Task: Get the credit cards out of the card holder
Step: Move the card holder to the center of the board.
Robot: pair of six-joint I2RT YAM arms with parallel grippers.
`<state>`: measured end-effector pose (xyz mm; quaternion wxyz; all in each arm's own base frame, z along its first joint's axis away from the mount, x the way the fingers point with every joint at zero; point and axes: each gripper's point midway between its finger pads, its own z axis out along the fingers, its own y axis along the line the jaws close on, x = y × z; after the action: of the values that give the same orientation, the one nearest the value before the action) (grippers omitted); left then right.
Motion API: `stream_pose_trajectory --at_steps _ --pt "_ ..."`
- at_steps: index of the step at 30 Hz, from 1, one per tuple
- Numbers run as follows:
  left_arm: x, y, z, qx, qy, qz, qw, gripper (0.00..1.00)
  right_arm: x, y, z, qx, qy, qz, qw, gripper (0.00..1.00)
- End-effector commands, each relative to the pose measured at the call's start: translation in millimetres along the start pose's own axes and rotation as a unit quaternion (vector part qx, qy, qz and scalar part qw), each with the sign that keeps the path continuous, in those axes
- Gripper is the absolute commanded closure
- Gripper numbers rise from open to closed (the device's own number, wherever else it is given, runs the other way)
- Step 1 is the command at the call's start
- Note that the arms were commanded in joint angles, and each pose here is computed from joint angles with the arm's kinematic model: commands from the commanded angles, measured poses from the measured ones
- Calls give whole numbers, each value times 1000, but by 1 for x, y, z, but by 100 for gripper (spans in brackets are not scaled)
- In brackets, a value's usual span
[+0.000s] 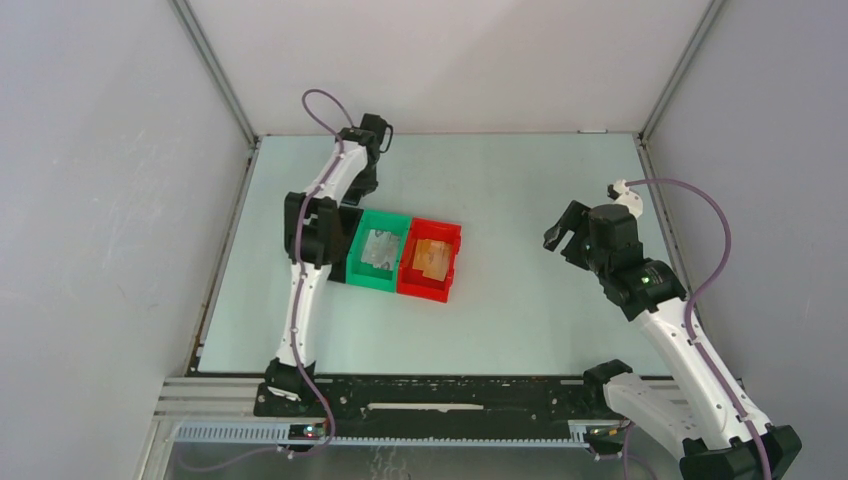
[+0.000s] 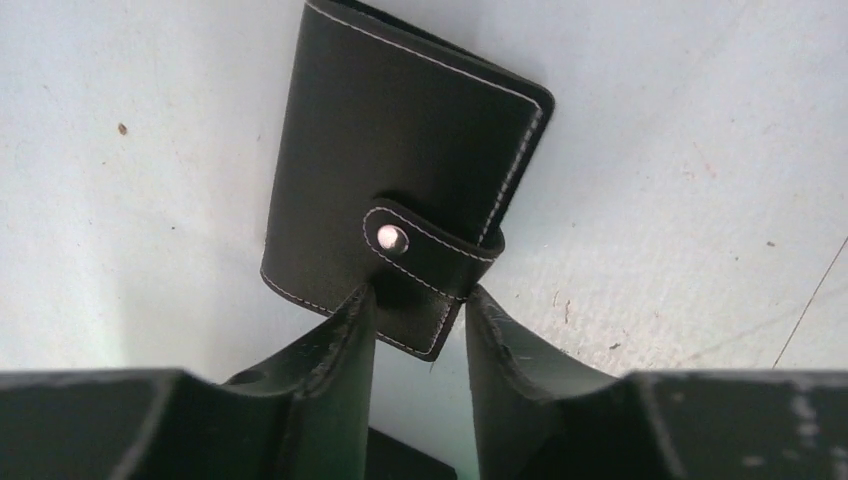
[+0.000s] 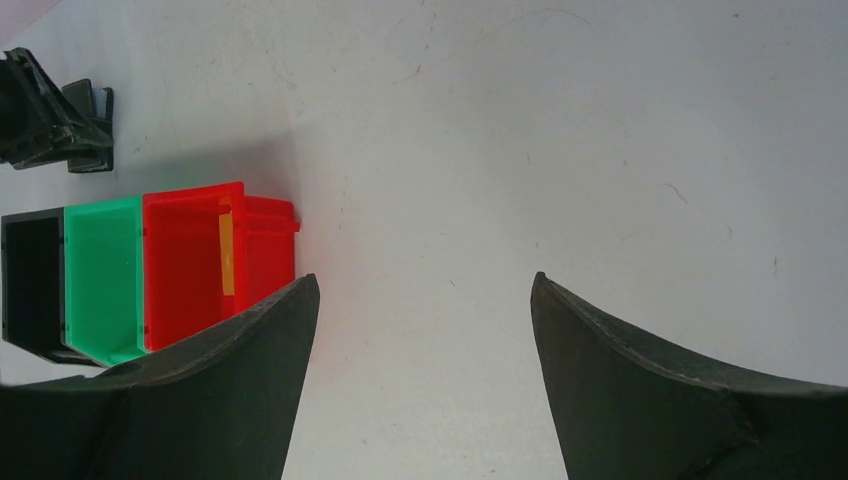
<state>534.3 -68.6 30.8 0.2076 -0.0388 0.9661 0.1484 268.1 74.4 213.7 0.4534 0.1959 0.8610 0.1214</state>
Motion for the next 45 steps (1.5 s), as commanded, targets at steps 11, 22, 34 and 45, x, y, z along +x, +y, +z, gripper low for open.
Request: stream_pose_trajectory --at_steps 11,22,34,45 --pt "-22 -14 -48 78 -56 -11 995 100 -15 13 -4 -16 -21 18 999 15" --pt "-35 -74 -153 206 -127 8 970 100 -15 14 -5 -16 -22 23 999 15" --pt "26 -226 -257 390 -127 71 909 100 -20 -11 -21 24 -57 41 997 15" --pt "110 -278 -277 389 -90 142 906 100 -10 -34 -32 47 -56 67 995 15"
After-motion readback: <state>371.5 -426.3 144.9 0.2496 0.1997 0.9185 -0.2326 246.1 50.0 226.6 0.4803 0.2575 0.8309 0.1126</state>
